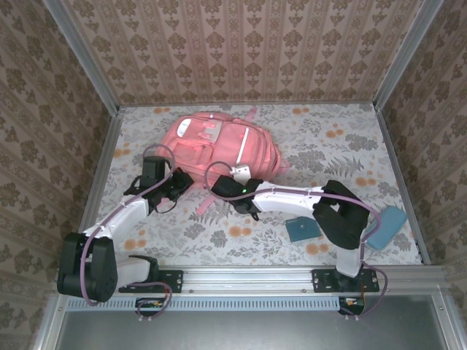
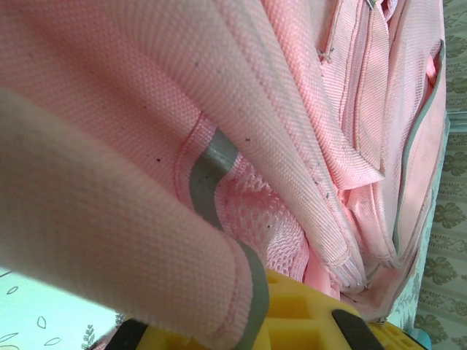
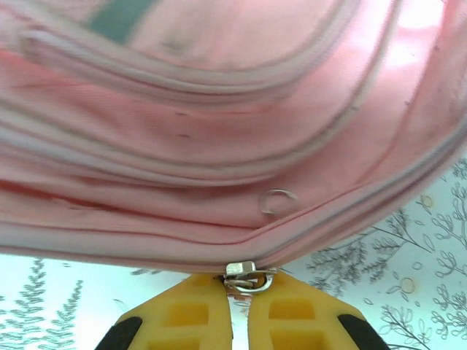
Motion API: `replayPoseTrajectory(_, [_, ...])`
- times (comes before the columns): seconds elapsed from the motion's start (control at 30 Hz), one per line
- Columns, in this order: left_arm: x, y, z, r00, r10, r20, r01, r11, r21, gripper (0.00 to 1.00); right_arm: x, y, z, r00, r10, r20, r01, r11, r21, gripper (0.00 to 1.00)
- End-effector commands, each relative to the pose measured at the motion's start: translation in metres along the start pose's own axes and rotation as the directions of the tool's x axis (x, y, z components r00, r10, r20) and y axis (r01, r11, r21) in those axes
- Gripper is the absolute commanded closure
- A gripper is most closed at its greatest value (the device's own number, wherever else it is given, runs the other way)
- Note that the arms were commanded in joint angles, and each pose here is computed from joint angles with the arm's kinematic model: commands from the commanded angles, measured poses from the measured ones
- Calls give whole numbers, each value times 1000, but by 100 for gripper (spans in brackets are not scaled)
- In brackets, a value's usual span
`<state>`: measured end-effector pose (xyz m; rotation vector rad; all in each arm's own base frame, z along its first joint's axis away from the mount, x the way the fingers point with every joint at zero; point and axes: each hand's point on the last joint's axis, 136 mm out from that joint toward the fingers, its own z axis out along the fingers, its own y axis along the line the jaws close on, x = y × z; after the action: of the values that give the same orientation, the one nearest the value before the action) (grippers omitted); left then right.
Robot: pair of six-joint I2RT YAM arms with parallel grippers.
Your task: Pack books, pencil case, and school supplies into a backpack
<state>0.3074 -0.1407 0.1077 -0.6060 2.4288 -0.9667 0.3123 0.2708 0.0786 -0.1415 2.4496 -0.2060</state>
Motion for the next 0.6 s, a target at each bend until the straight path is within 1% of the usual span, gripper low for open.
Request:
replayPoseTrajectory(0.0, [-16,12,-2,998,19,58,-16,999,-45,100,-3,-35,-3,998,58,-13,-58,998,31,91])
replayPoseTrajectory(0.1, [-18,15,-1,998,16,58,-13,999,-50,100,-5,-51,0,994,107,-35,-107,994,9,89])
replayPoseTrajectory(0.17, [-18,17,0,998,15,56,-12,999,-52,100,-6,-52,-2,994,98,-50,-99,995,-22,84])
replayPoseTrajectory(0.2, [-19,17,0,998,16,55,-13,999,-50,100,-7,-48,-4,996,73,-58,-76,996,-46,82])
replayPoseTrajectory(0.27, [-19,16,0,999,16,50,-14,999,-42,100,-13,-28,-9,998,8,-56,-16,989,-148,74])
replayPoseTrajectory(0.3, [-20,15,0,999,17,50,-15,999,-41,100,-12,-20,-11,997,-32,-66,19,981,-191,68])
replayPoseTrajectory(0.33, [-20,15,0,999,19,48,-17,999,-40,100,-11,-14,-12,995,-64,-76,45,974,-221,65])
replayPoseTrajectory(0.5, [-23,15,-1,999,24,47,-22,999,-39,100,-9,-3,-9,983,-155,-102,121,951,-285,56])
replayPoseTrajectory(0.57, [-23,14,-1,999,26,46,-25,999,-38,100,-9,-3,-5,981,-161,-110,124,951,-284,55])
